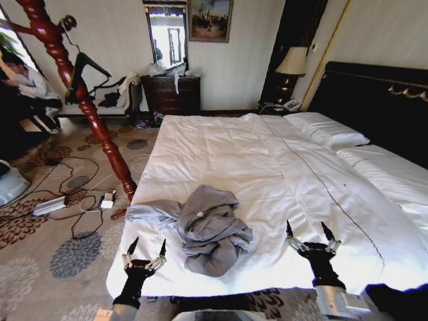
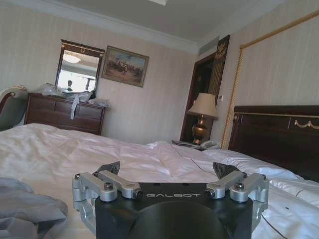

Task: Pick up the clothes from the bed and hang them on the clothes hanger.

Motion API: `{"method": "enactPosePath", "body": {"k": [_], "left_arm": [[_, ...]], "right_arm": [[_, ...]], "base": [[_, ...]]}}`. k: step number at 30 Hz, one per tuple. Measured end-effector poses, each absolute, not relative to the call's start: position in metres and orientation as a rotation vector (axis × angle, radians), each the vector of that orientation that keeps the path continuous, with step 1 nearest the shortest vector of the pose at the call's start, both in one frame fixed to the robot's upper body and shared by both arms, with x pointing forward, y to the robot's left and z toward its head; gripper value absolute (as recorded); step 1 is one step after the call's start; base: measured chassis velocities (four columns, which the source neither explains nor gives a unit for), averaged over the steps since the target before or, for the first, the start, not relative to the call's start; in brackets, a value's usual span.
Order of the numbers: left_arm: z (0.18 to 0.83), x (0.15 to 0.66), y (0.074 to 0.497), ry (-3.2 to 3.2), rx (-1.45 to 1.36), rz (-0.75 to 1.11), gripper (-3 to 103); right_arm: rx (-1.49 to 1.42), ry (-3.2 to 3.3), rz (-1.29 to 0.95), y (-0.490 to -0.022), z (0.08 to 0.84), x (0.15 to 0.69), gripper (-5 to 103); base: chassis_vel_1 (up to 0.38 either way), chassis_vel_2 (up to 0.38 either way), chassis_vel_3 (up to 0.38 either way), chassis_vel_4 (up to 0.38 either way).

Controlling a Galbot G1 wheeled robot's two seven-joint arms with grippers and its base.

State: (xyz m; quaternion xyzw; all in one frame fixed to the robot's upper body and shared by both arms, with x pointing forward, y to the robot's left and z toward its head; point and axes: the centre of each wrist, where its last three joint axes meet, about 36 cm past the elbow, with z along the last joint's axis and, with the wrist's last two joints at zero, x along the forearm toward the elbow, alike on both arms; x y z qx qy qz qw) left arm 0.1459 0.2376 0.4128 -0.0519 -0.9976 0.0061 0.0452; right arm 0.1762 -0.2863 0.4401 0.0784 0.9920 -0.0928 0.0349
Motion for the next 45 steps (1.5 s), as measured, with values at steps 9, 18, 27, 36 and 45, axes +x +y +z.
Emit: {"method": "enactPosePath", "body": {"k": [9,18,27,36,45], "left_arm": [[0.405,0.143,0.238,-3.009,-0.173,0.067,100],[0.401,0.142,0.235,-2.986,-0.185,0.076,100],[0.391,0.156,0.229,-2.862,-0.098,0.274,100],[0.383,0.19,0.214,-2.723,-0.143,0.373,100],[0.387,0.231,0.201,-2.694,-0.229,0.414,99]], "right_arm": [[0.262,3.055,-0.274,-0.286,0.438,0.175,100],[0.275,3.058,-0.255,-0.283,0.435,0.176,100],[0.28,3.063,-0.264,-0.284,0.434,0.174,100],[0.311,3.069,-0.286,-0.286,0.436,0.168,100],[0.363,3.063,-0.297,-0.287,0.434,0.165,100]], "base": [[0.0,0.0,0.0,0.0],[0.0,0.0,0.0,0.0],[0.0,0.0,0.0,0.0],[0.0,0.0,0.0,0.0],[0.0,0.0,0.0,0.0]]}}
